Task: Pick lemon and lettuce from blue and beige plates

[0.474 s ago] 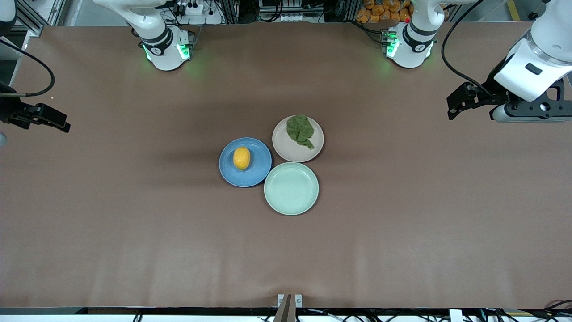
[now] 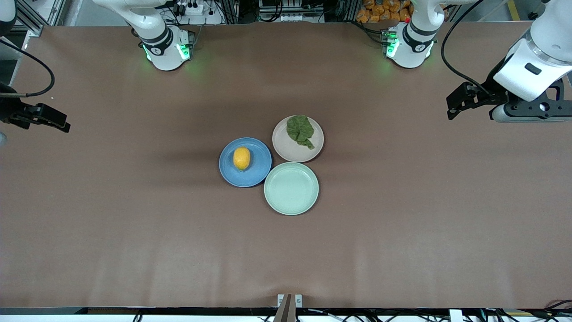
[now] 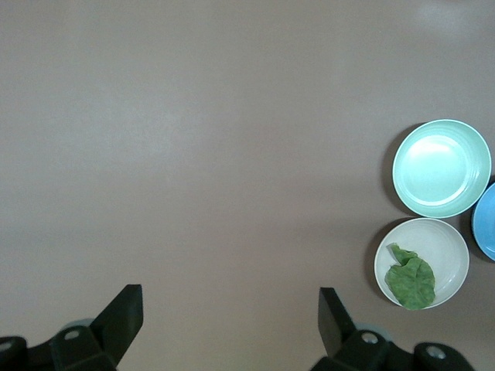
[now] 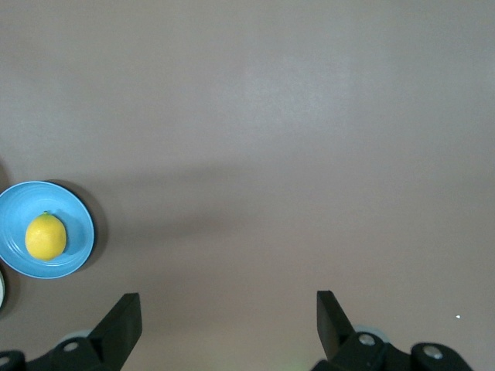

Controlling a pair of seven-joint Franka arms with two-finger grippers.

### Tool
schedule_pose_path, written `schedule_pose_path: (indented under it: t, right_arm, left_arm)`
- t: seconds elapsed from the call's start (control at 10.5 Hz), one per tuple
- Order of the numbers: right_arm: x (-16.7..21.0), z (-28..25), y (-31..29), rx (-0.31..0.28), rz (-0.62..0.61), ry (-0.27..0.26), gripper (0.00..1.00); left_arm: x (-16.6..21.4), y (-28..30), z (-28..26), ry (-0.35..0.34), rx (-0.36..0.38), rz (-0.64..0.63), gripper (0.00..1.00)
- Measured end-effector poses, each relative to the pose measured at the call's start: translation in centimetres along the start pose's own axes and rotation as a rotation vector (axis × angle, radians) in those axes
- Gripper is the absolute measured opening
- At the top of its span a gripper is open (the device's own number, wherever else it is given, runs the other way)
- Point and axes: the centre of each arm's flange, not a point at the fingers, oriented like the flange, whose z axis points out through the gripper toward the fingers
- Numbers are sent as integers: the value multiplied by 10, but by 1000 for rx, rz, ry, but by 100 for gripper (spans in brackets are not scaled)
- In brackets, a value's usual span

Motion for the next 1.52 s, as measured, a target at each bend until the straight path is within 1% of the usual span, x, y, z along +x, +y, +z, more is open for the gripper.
schedule_pose_path:
  t: [1.52]
  right_arm:
    - [0,0,-2,0,-5,-1,100]
  left_arm:
    - [-1,5,-2,3,-2,11,100]
